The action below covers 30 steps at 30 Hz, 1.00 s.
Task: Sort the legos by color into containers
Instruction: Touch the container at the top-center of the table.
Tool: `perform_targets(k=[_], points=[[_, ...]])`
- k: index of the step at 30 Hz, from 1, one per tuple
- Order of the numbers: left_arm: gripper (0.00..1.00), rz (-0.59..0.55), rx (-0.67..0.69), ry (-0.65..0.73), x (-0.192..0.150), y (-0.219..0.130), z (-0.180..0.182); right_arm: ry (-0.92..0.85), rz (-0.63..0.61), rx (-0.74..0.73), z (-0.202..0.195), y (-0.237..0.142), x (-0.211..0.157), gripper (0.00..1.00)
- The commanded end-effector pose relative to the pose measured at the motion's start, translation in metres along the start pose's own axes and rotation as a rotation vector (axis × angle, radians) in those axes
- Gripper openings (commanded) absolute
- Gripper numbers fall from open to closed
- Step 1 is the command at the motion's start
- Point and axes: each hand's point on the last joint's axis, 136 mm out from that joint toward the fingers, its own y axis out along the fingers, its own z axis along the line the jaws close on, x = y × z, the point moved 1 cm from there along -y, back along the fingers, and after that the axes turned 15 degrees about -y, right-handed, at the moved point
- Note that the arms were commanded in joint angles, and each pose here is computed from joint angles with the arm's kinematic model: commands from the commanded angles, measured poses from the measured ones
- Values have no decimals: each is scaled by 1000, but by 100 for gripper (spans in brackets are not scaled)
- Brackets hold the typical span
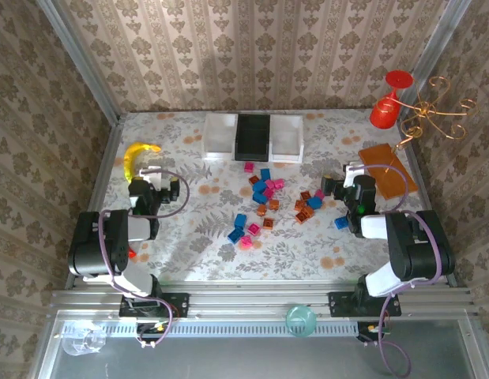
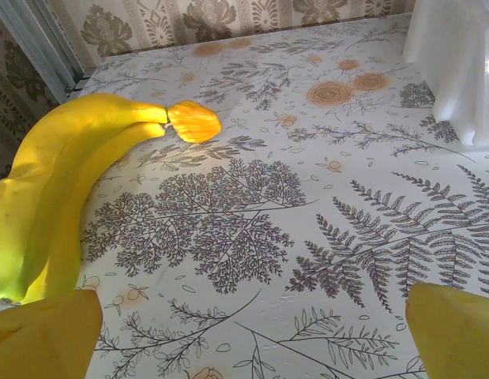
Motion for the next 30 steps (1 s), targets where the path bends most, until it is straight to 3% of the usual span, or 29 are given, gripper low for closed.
perform_targets(k=[1, 30], points=[[100, -15, -4, -16, 5, 0, -3, 0, -37, -5, 0, 1, 11, 100], [100, -17, 23, -28, 6, 0, 2, 9, -37, -13, -3, 1, 10, 100]])
